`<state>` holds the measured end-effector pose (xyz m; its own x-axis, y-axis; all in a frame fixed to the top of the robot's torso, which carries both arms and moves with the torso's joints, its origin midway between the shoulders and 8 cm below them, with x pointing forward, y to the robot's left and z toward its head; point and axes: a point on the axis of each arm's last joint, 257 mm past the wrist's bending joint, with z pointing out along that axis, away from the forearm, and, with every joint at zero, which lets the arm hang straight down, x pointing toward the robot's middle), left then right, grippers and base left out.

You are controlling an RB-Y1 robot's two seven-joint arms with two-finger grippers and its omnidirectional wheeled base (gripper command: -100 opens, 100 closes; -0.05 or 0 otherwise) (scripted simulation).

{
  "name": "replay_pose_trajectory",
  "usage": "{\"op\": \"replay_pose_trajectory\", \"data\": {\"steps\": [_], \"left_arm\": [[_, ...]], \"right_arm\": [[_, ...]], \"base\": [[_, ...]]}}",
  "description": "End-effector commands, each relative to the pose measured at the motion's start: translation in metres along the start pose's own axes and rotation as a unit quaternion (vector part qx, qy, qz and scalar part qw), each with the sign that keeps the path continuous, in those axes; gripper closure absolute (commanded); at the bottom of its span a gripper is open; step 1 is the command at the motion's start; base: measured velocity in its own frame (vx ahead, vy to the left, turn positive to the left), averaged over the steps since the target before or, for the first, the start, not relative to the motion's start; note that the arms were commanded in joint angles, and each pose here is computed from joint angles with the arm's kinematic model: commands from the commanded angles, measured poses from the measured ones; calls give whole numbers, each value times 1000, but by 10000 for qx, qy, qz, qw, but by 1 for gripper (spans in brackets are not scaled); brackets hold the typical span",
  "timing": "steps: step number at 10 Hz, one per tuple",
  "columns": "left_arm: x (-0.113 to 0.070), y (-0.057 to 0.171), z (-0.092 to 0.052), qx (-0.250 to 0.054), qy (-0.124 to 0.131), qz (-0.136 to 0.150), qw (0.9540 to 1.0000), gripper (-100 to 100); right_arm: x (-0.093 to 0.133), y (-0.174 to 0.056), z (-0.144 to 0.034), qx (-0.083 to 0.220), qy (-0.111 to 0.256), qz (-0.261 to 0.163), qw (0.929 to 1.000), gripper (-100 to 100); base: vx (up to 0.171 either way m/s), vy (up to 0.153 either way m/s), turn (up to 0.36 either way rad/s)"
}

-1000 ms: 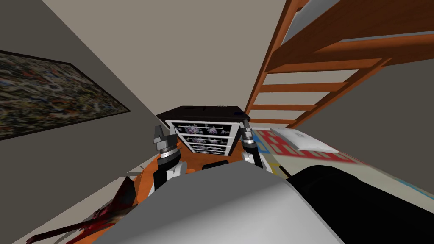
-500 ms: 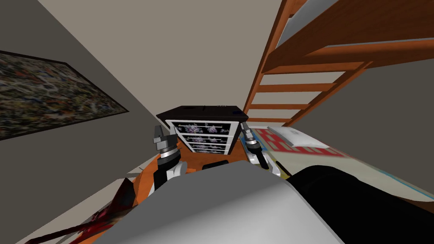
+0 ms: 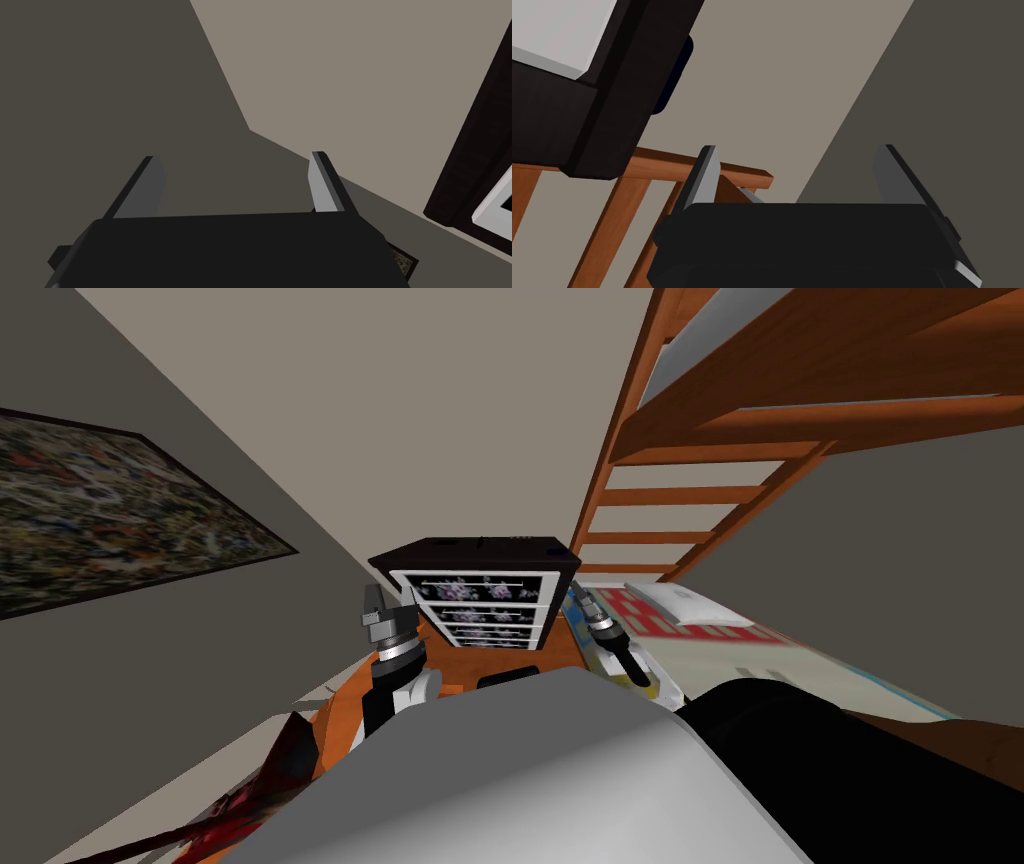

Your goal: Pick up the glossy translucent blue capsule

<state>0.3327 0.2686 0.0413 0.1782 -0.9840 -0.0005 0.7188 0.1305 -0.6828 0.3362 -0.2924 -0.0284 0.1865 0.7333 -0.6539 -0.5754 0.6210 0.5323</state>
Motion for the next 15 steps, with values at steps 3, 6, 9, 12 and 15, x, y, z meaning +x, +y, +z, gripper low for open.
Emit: {"op": "replay_pose_trajectory", "data": {"steps": [3,6,9,12,15], "left_arm": [[0,0,0,0,0,0,10000,0],[0,0,0,0,0,0,10000,0],[0,0,0,0,0,0,10000,0],[0,0,0,0,0,0,10000,0],[0,0,0,0,0,0,10000,0]], "right_arm": [[-4,-20,-16,24,689,-777,9946,-100],[-7,-29,-21,-45,1166,-1214,9857,-100],[-11,-38,-26,-118,1626,-1643,9728,-100],[-18,-48,-31,-177,2039,-2045,9572,-100],[-25,-57,-36,-240,2440,-2433,9385,-100]], "base": [[-58,30,-68],[-53,31,-59],[-36,17,-46],[-49,20,-42],[-32,20,-43]]}}
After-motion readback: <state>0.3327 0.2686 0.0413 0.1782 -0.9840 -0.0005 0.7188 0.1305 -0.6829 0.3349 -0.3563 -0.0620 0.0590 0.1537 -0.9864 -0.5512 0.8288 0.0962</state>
